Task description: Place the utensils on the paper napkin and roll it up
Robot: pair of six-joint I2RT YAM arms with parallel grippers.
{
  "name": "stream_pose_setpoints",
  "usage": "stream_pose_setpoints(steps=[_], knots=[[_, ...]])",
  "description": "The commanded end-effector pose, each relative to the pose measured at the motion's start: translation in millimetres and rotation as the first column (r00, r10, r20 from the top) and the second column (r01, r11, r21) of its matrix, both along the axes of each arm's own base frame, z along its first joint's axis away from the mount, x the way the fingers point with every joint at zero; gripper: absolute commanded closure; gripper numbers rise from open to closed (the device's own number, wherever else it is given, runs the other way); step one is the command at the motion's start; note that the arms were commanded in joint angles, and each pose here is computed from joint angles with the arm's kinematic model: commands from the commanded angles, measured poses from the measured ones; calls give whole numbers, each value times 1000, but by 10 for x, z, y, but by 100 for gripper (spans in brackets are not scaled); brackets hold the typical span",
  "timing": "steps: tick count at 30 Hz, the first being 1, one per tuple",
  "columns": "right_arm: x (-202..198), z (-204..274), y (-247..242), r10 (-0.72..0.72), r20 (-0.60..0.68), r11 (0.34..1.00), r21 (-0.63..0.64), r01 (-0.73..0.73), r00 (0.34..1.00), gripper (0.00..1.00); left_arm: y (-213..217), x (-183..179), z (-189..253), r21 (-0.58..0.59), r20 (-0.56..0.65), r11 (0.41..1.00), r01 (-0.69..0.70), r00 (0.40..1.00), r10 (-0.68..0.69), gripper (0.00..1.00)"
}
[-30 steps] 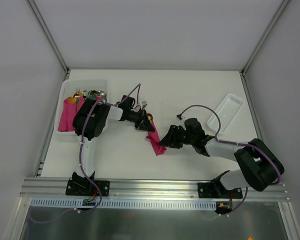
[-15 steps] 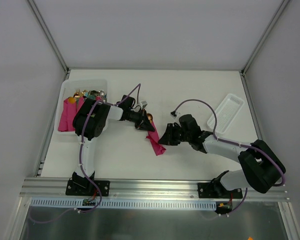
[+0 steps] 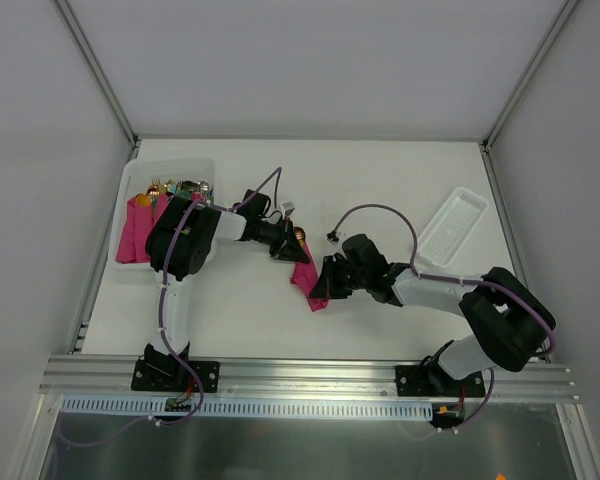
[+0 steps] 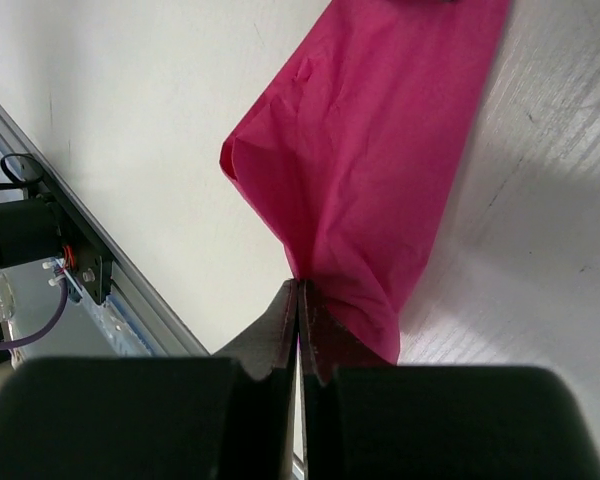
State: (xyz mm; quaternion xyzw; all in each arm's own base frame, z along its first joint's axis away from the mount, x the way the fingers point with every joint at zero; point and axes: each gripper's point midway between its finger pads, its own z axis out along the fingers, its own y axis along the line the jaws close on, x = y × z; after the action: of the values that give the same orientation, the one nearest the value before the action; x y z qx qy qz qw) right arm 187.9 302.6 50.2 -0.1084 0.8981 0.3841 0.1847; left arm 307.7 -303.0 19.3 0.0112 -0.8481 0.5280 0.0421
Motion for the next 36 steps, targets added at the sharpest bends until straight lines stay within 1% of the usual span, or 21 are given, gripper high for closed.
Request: stream_pose_setpoints(steps=[1, 6, 10, 16, 19, 24, 27, 30, 34, 36], knots=[[-4, 23, 103, 18, 4, 1000, 18, -18, 1000, 100, 92, -82, -404, 132, -18, 991, -9, 1000, 12, 100], [-71, -115, 106, 10, -44, 1000, 30, -9, 999, 100, 82, -64, -394, 128, -14, 992, -7, 1000, 9, 100], [-141, -286, 78, 7, -94, 1000, 16, -5, 996, 100, 57, -43, -355, 115, -4, 993, 1, 1000, 0, 100], [-192, -451, 44, -12, -135, 1000, 10, 14, 991, 100, -41, 20, -6, 38, 75, 999, 38, 996, -41, 100], [-172, -487, 20, -27, -136, 1000, -1, 27, 990, 100, -85, 32, 262, -3, 136, 998, 60, 989, -59, 98], [-174, -524, 3, -41, -143, 999, -12, 40, 989, 100, -130, -41, 714, -71, 214, 992, 103, 973, -85, 85], [-167, -531, -6, -47, -142, 999, -15, 46, 989, 99, -139, -142, 856, -81, 246, 989, 126, 964, -102, 81], [-172, -542, -10, -50, -148, 999, -18, 48, 988, 98, -173, -270, 890, -87, 245, 984, 157, 961, -132, 80], [-178, -551, -18, -53, -151, 998, -21, 51, 987, 97, -186, -453, 718, -63, 204, 982, 180, 965, -164, 82], [-179, -548, -19, -53, -150, 999, -20, 51, 987, 96, -170, -485, 589, -43, 183, 983, 177, 969, -166, 83]])
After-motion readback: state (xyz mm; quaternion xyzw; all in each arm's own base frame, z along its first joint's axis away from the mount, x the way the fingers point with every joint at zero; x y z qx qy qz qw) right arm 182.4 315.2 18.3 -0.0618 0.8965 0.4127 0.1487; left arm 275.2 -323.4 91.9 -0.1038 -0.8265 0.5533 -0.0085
